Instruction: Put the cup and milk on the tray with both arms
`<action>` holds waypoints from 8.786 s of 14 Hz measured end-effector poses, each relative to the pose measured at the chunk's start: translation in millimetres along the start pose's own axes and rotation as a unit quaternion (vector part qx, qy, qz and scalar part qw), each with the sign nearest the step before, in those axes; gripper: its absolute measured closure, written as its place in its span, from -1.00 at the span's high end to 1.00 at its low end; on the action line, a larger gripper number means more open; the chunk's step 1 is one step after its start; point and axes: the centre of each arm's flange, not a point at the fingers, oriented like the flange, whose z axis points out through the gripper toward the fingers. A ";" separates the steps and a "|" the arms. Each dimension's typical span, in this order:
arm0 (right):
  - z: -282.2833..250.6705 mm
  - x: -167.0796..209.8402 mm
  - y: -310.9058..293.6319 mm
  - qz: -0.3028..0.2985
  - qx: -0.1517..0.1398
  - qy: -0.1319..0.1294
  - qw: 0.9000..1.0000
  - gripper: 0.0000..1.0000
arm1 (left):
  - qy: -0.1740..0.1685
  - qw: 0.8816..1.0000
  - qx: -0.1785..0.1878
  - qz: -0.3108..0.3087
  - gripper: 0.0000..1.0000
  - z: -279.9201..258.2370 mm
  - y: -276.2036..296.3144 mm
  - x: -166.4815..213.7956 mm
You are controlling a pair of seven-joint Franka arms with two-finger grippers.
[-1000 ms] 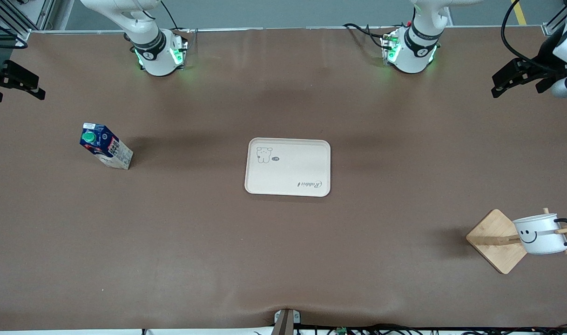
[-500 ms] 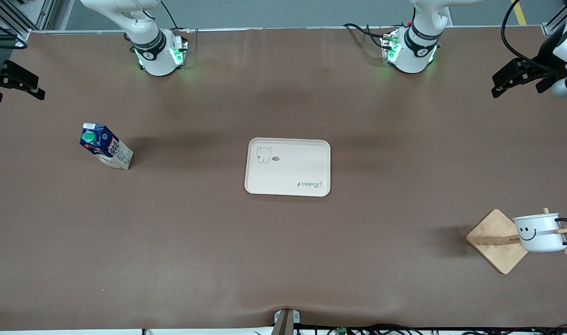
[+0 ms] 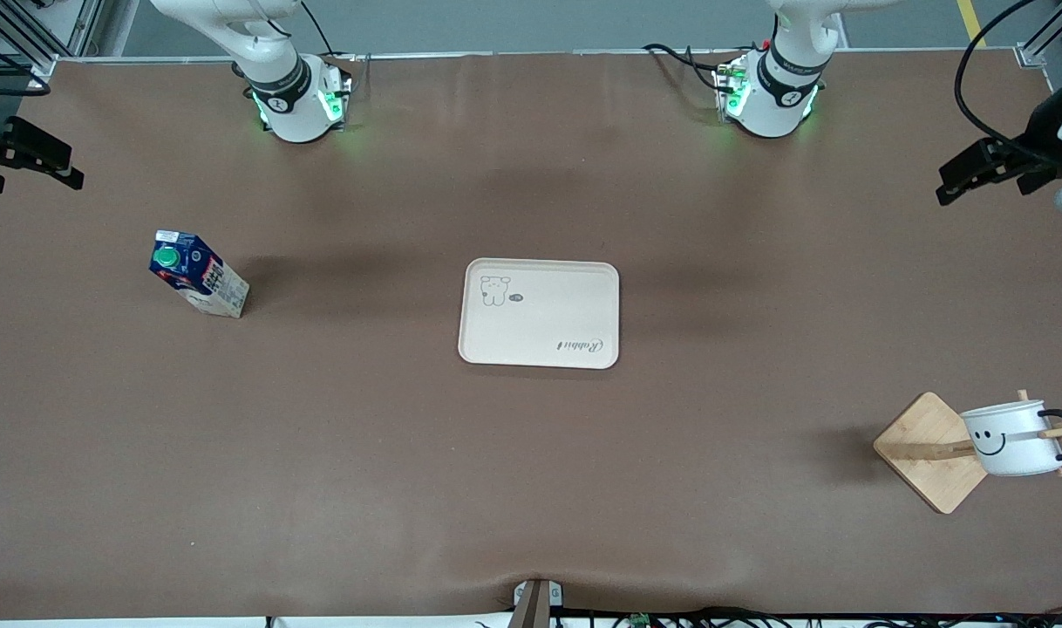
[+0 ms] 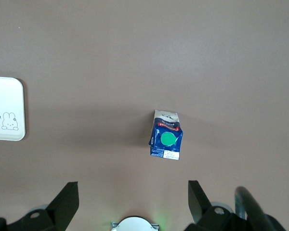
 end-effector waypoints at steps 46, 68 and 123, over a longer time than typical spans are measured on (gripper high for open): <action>35.1 23.5 15.2 0.013 -0.003 -0.036 0.999 1.00 | 0.306 0.932 -0.019 -0.193 0.96 234.8 -46.3 122.2; 101.4 53.2 40.6 0.034 0.004 -0.109 0.993 1.00 | 0.309 0.936 -0.002 -0.170 -0.12 263.0 -51.6 150.2; 323.6 -26.4 61.6 0.078 -0.007 -0.113 0.991 0.56 | -0.137 0.990 0.016 0.019 -0.78 388.2 463.5 -93.7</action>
